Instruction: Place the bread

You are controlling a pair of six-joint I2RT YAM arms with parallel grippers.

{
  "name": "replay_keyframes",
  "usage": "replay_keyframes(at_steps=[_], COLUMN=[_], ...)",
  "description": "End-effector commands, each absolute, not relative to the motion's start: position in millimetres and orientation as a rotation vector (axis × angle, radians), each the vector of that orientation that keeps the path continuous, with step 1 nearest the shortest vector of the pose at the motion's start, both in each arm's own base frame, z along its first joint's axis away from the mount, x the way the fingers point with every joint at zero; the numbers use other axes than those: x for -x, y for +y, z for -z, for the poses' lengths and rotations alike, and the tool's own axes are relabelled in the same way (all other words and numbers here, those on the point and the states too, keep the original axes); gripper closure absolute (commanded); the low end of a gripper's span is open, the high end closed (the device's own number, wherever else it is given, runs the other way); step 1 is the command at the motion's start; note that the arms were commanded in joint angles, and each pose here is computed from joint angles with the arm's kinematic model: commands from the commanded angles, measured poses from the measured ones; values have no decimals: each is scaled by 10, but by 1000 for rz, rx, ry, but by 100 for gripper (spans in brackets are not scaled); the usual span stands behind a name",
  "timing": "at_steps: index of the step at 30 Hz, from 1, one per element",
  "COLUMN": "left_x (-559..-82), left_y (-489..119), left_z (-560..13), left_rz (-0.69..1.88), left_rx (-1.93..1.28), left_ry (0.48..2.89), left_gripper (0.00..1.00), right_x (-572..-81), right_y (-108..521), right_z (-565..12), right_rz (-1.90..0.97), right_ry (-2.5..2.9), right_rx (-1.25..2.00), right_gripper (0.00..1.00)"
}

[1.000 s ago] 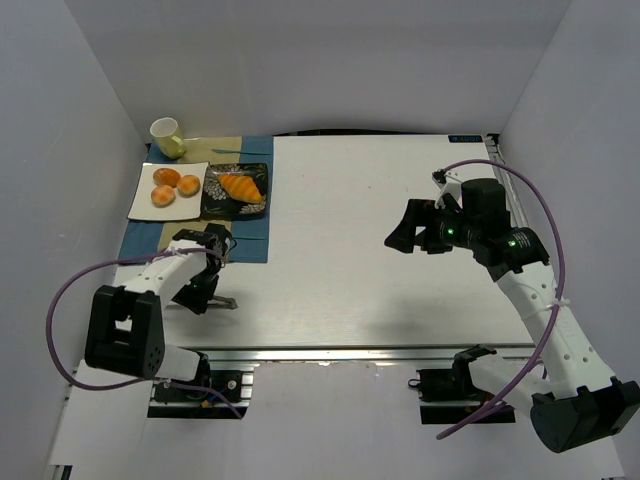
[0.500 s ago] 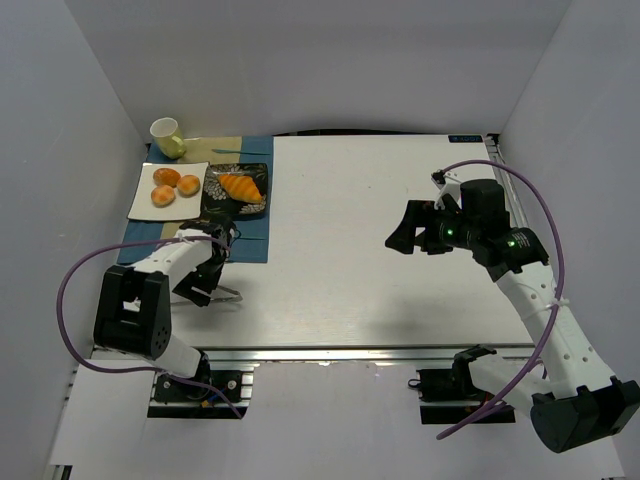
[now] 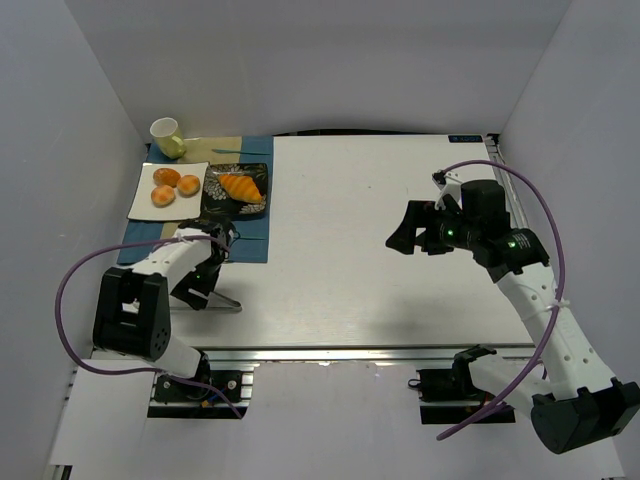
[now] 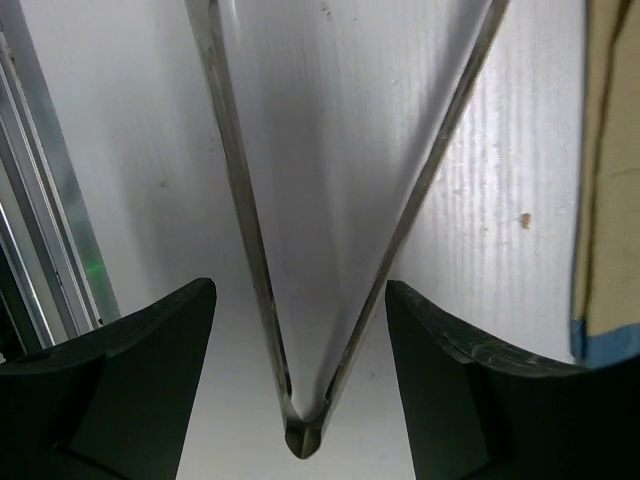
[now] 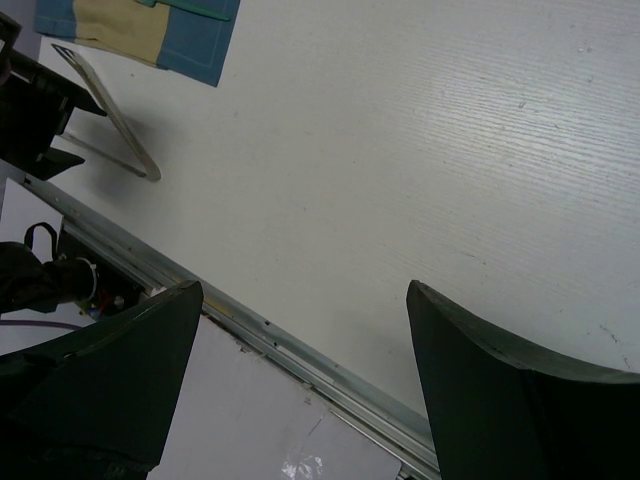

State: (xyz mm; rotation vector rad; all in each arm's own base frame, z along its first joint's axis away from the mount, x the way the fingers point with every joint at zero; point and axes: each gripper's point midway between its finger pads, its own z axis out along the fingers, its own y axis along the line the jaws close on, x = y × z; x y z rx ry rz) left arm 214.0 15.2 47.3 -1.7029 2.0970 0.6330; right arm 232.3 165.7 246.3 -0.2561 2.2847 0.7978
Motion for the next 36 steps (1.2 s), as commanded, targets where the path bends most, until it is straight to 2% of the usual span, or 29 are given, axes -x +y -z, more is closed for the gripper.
replay_keyframes(at_steps=[1,8,10,11,14,17,18,20,21,23,24,27,31,36], left_x=[-2322,-2322,-2283,-2275,-2288,-2576,-2881,-3221,-3399,-3702,-3793,-3970,-3899,-3807], left_y=[210,119,90,70,-28,-115,-187,-254,-306,-443,-468,-539,-466,-602], left_z=[-843,-1405,-1566,-1606,-1709,-1919,-2184,-2523,-2918,-3120,-3496,-3562,-3597,-3460], left_rz=[-574,-435,-345,-305,-156,9,147,202,268,239,245,198,143,253], left_rx=[1687,1734,1737,1747,1754,1645,1566,1368,1275,1035,914,783,709,695], left_ry=[1989,1971,1956,1945,1934,1907,1841,1840,1801,1893,1876,1951,1949,1960], left_gripper=[20,16,15,10,10,10,11,9,9,8,7,6,5,4], right_x=[-2293,-2266,-2269,-2273,-2325,-2423,-2463,-2545,-2589,-2648,-2682,-2762,-2841,-2885], right_y=[1664,1661,1656,1657,1624,1579,1572,1519,1509,1490,1505,1535,1599,1606], right_z=[-2514,-2447,-2440,-2450,-2502,-2559,-2620,-2665,-2694,-2704,-2695,-2718,-2882,-3036], right_rz=[-799,-799,-796,-793,-756,-710,-695,-654,-643,-632,-635,-650,-690,-696], right_ry=[2252,2267,2268,2265,2242,2251,2251,2251,2256,2261,2265,2279,2242,2175], right_rx=[285,284,281,287,291,250,245,204,182,136,127,84,62,77], right_gripper=[11,11,10,11,11,11,11,11,11,11,11,11,11,11])
